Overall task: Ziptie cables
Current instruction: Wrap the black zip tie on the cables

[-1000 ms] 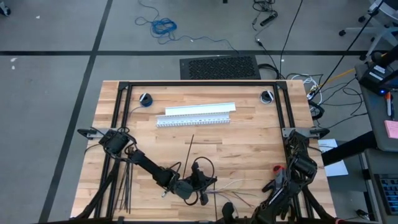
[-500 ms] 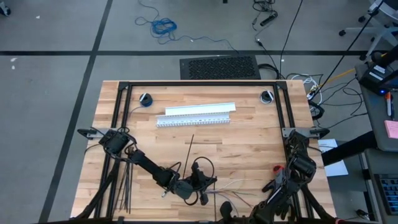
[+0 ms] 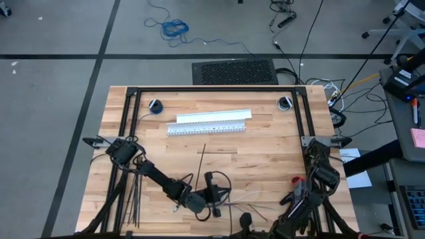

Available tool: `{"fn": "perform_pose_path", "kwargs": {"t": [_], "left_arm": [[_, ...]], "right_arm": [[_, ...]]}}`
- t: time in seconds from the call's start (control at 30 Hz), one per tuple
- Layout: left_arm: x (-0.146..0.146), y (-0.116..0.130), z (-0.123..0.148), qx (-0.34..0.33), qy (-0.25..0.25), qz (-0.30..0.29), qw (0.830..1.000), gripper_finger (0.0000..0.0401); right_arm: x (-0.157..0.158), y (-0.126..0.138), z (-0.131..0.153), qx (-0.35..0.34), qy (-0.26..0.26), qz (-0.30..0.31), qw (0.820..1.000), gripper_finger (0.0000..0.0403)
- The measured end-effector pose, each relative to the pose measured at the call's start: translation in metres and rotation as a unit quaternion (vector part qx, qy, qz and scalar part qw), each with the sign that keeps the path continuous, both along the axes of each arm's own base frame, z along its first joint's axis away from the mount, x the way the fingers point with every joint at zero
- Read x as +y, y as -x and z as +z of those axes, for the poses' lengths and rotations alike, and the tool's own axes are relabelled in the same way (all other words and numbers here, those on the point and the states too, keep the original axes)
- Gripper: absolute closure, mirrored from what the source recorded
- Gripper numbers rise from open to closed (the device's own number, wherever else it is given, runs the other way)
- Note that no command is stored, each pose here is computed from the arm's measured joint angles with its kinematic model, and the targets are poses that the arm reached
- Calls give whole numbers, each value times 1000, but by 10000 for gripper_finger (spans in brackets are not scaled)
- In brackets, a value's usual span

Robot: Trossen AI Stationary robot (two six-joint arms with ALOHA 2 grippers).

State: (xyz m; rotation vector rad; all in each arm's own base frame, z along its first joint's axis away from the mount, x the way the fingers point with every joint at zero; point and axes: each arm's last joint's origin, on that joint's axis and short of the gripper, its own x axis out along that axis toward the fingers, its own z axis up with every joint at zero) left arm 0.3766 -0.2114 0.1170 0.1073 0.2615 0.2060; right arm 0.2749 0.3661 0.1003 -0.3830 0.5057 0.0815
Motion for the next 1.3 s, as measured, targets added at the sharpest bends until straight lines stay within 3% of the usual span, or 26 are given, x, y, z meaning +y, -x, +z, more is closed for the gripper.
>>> {"fn": "perform_pose_path", "kwargs": {"t": [0.13, 0.27, 0.43, 0.63, 0.8, 0.97, 1.1, 1.3], "left_arm": [[-5, 5, 5, 14, -104, 2, 994, 401], [-10, 9, 19, 15, -170, -13, 985, 401], [-16, 14, 27, 17, -208, -30, 978, 401], [-21, 16, 26, 22, -228, -55, 972, 401], [-24, 18, 26, 35, -291, -72, 954, 401], [-22, 18, 26, 45, -316, -61, 946, 401], [-19, 16, 26, 56, -352, -54, 933, 401], [-17, 15, 26, 62, -365, -54, 927, 401]], "right_arm": [[-10, 3, 14, -5, -17, -58, 998, 403], [-27, 5, 23, -15, -33, -117, 992, 403], [-54, 0, 27, -28, -94, -183, 978, 403], [-89, 3, 23, -57, -199, -249, 946, 403], [-106, 21, 22, -116, -314, -222, 916, 403], [-116, 36, 18, -150, -407, -150, 888, 403], [-121, 33, 15, -133, -419, -133, 888, 403], [-128, 21, 15, -111, -424, -113, 892, 403]]}}
